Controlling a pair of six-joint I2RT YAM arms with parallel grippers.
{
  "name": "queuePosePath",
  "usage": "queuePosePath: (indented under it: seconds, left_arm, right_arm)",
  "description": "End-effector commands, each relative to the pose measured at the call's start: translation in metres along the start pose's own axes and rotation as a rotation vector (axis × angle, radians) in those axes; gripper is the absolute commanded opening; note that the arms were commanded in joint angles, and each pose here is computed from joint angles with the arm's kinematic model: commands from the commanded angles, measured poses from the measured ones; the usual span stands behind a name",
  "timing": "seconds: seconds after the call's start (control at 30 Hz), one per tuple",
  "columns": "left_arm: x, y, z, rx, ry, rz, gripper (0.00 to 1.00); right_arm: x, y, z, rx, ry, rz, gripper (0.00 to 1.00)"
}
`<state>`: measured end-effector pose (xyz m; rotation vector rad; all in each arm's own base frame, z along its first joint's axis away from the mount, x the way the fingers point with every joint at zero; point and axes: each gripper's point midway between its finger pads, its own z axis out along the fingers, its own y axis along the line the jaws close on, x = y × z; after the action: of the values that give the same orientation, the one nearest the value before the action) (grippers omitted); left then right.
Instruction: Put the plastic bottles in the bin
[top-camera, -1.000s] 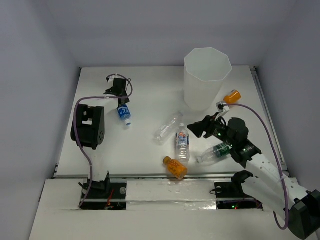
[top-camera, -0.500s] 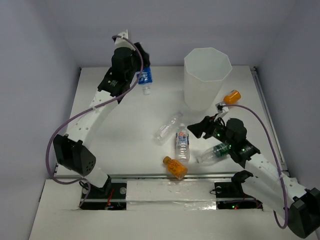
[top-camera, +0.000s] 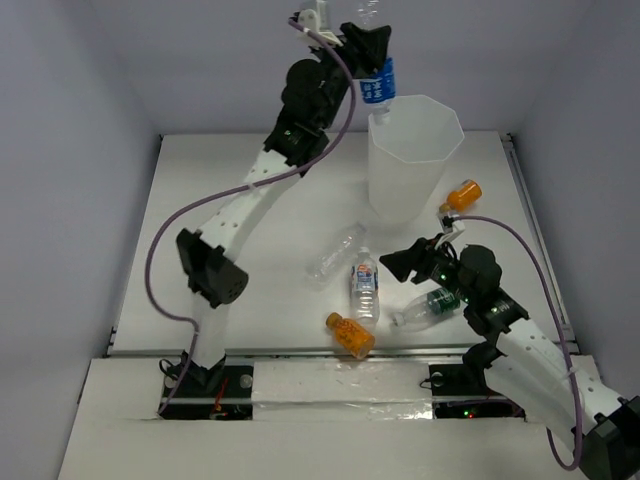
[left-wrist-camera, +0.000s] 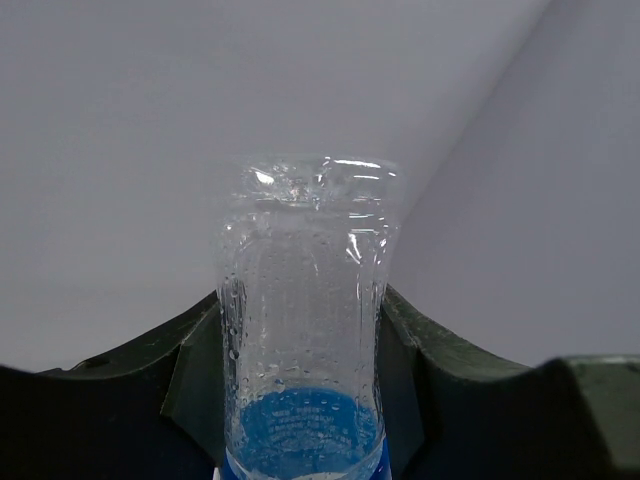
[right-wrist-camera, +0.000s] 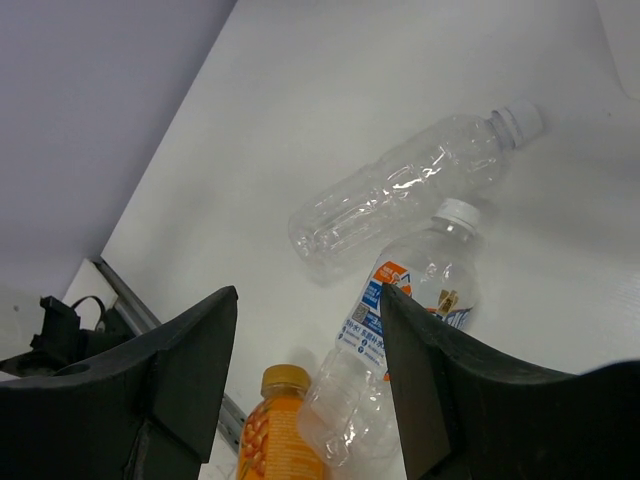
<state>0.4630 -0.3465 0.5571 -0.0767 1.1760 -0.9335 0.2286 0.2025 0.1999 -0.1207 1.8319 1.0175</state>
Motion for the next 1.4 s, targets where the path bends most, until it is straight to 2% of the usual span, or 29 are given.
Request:
queuePosePath:
  seconds: [0.0,0.03,0.07,0.1,0.17,0.23,0.37,0.47,0.5,0.6,0.63,0.67,0.7,0.83,0.87,0.93,0.97,1.03,1.07,1.1,1.13,1.17,1.2,1.23,1.27,1.3,1.33,1.37]
  left_arm:
    - [0.014,-0.018,0.026,0.062,-0.075,-0.030,0.16]
    - [0.002,-0.027,0.030,0.085,-0.118,-0.058,0.16]
    - [0.022,-0.019,0.036,0.084,-0.108,-0.064,0.16]
    - [0.014,-0.022,0.038,0.105,-0.160,-0.079,0.17]
    - [0.029,-0.017,0.042,0.099,-0.176,-0.084,0.17]
    - [0.027,-0.014,0.044,0.105,-0.227,-0.077,0.17]
    - [0.066,-0.003,0.050,0.111,-0.201,-0.051,0.18]
    - [0.091,0.005,0.051,0.115,-0.161,-0.034,0.25]
    - [0.093,0.006,0.051,0.115,-0.159,-0.024,0.33]
    - [0.102,0.003,0.049,0.120,-0.139,-0.008,0.49]
    - [0.102,0.004,0.048,0.119,-0.136,0.004,0.60]
    - [0.096,0.000,0.047,0.127,-0.143,0.008,0.66]
    - [0.088,-0.005,0.046,0.136,-0.147,0.023,0.79]
    - [0.069,-0.025,0.040,0.175,-0.149,0.035,0.96]
    - [0.053,-0.033,0.037,0.190,-0.165,0.044,0.97]
    - [0.048,-0.037,0.033,0.198,-0.150,0.064,0.99]
    - [0.028,-0.051,0.025,0.213,-0.167,0.064,0.99]
    - [0.031,-0.046,0.017,0.195,-0.130,0.101,0.99]
    - [-0.001,-0.058,0.005,0.204,-0.162,0.105,0.99]
    - [-0.003,-0.062,-0.003,0.206,-0.152,0.119,0.99]
    - [0.024,-0.046,-0.013,0.181,-0.082,0.136,0.93]
    - [-0.016,-0.060,-0.033,0.200,-0.127,0.123,0.90]
    - [-0.016,-0.062,-0.047,0.208,-0.125,0.111,0.84]
    - [0.025,-0.037,-0.066,0.170,-0.025,0.113,0.63]
    - [-0.018,-0.047,-0.090,0.176,-0.094,0.082,0.54]
    - [-0.009,-0.042,-0.107,0.166,-0.069,0.067,0.37]
    - [0.036,-0.016,-0.134,0.126,0.033,0.059,0.30]
    - [0.016,-0.022,-0.158,0.132,0.006,0.027,0.26]
  right_arm:
    - [0.001,0.002,-0.003,-0.009,-0.010,0.006,0.65]
    - [-0.001,0.004,-0.004,-0.016,-0.018,0.004,0.65]
    - [0.000,0.004,-0.005,-0.020,-0.015,0.005,0.65]
    - [0.001,0.006,-0.006,-0.026,-0.014,0.006,0.65]
    - [0.000,0.008,-0.008,-0.035,-0.021,0.001,0.64]
    - [0.000,0.008,-0.008,-0.037,-0.021,-0.005,0.65]
    - [0.000,0.011,-0.008,-0.061,-0.024,-0.003,0.65]
    - [-0.001,0.010,-0.007,-0.056,-0.033,-0.002,0.65]
    - [-0.002,0.009,-0.007,-0.051,-0.036,-0.002,0.65]
    - [-0.007,0.006,-0.007,-0.026,-0.054,-0.006,0.65]
    - [-0.009,0.006,-0.007,-0.019,-0.063,-0.006,0.65]
    - [-0.011,0.005,-0.008,-0.009,-0.067,-0.007,0.65]
    - [-0.014,0.003,-0.008,0.009,-0.078,-0.009,0.65]
    - [-0.030,0.006,-0.009,0.033,-0.111,-0.006,0.63]
    - [-0.037,0.012,-0.010,0.021,-0.125,-0.004,0.62]
    - [-0.055,0.022,-0.012,0.007,-0.170,0.009,0.59]
    - [-0.058,0.022,-0.013,0.019,-0.179,0.012,0.59]
    - [-0.075,0.014,-0.017,0.091,-0.245,0.037,0.48]
    - [-0.077,0.008,-0.019,0.127,-0.255,0.045,0.41]
    - [-0.083,0.002,-0.023,0.168,-0.292,0.073,0.28]
    - [-0.094,-0.008,-0.028,0.232,-0.349,0.093,0.24]
    - [-0.098,-0.013,-0.031,0.265,-0.374,0.107,0.20]
    - [-0.097,-0.021,-0.034,0.311,-0.380,0.129,0.13]
    - [-0.108,-0.029,-0.041,0.374,-0.436,0.140,0.11]
    - [-0.110,-0.037,-0.045,0.419,-0.449,0.146,0.08]
    - [-0.112,-0.044,-0.049,0.461,-0.475,0.160,0.06]
    - [-0.119,-0.058,-0.057,0.539,-0.524,0.168,0.05]
    - [-0.121,-0.072,-0.063,0.598,-0.544,0.178,0.03]
